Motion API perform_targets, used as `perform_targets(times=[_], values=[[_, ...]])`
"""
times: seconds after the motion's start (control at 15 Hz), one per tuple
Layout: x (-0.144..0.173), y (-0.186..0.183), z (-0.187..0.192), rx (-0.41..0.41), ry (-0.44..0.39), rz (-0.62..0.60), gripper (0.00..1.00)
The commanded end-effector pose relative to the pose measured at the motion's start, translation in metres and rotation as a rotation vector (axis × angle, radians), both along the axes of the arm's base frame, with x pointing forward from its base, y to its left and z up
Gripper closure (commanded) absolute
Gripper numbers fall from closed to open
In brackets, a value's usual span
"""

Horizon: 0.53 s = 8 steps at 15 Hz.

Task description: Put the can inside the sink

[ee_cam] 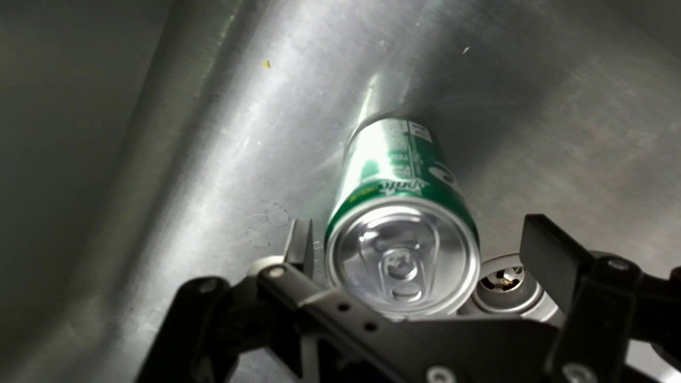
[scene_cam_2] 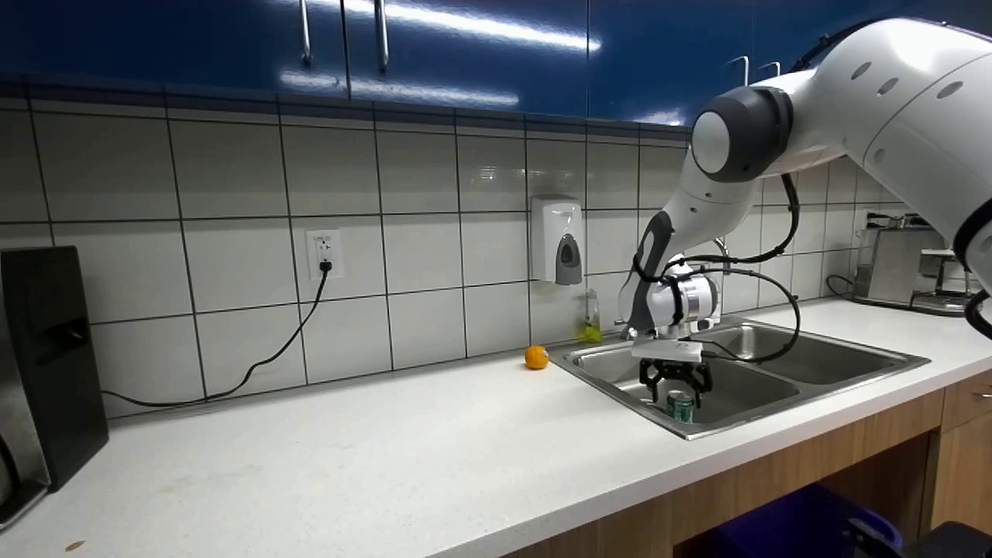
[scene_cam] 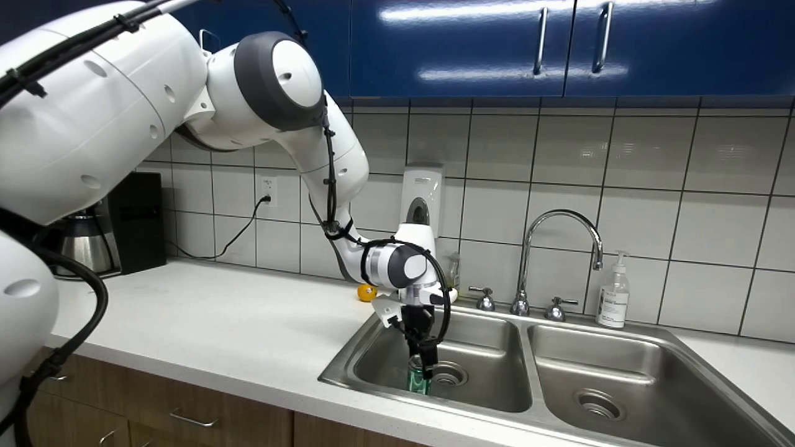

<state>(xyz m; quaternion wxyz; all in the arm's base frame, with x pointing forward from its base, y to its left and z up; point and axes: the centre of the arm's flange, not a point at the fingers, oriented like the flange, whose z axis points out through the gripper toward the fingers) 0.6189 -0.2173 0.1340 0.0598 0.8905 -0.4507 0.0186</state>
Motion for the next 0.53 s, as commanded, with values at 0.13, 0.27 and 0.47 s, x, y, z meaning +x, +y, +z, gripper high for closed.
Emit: perform_targets(times=[0.13, 0.27, 0.47], values=[[0.000, 0.000, 0.021, -0.016, 0.015, -0.031, 0.00], [-0.001, 0.002, 0.029, -0.021, 0.007, -0.036, 0.00], [-0.003, 0.006, 0.046, -0.025, -0.003, -0.041, 0.00]])
